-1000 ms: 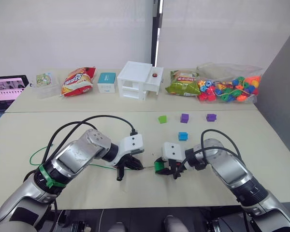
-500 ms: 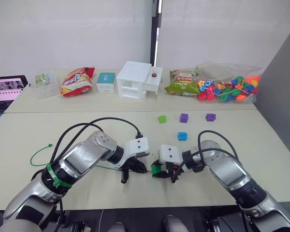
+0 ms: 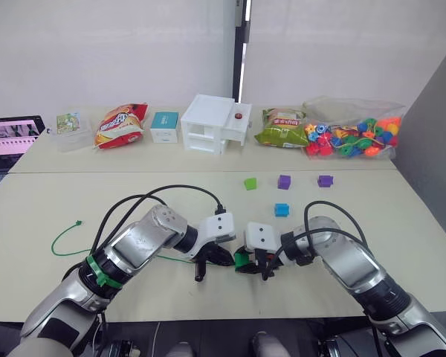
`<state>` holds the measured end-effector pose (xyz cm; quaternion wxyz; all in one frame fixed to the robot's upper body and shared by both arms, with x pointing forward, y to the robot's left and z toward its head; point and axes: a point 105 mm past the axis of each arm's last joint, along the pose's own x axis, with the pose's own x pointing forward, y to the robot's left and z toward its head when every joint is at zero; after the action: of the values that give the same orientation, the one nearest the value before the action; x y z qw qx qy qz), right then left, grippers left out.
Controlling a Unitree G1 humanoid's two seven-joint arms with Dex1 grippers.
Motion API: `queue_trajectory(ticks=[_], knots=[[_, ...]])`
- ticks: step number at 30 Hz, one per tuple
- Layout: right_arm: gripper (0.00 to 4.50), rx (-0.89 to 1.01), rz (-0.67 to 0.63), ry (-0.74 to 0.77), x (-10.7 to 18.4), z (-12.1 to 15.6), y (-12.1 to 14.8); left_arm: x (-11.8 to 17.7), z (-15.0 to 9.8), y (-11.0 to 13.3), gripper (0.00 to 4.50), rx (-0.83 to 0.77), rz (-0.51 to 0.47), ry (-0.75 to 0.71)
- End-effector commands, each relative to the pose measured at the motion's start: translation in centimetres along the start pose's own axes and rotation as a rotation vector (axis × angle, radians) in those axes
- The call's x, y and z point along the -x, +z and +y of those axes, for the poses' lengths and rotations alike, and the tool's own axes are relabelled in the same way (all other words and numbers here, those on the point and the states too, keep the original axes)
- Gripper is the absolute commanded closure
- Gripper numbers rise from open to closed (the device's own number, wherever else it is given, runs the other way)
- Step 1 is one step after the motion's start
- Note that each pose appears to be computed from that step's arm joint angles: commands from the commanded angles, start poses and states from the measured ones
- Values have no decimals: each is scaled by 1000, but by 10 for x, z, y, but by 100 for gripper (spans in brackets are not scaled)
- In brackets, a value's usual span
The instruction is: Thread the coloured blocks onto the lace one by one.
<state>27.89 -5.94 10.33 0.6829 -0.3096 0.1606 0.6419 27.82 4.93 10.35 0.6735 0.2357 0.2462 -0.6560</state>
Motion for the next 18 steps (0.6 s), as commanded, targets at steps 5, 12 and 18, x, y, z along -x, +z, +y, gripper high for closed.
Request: queue_trajectory(ticks=[5,12,18], knots=[[331,-11,17,-80,6,-6,-6,43,11,6,158,-129,-110,81],[331,-27,14,-89,8,-4,-8,56,-3,-27,158,-162,-101,77],[331,-34,11,-98,9,-4,-6,40,10,-49,158,-152,-73,166]])
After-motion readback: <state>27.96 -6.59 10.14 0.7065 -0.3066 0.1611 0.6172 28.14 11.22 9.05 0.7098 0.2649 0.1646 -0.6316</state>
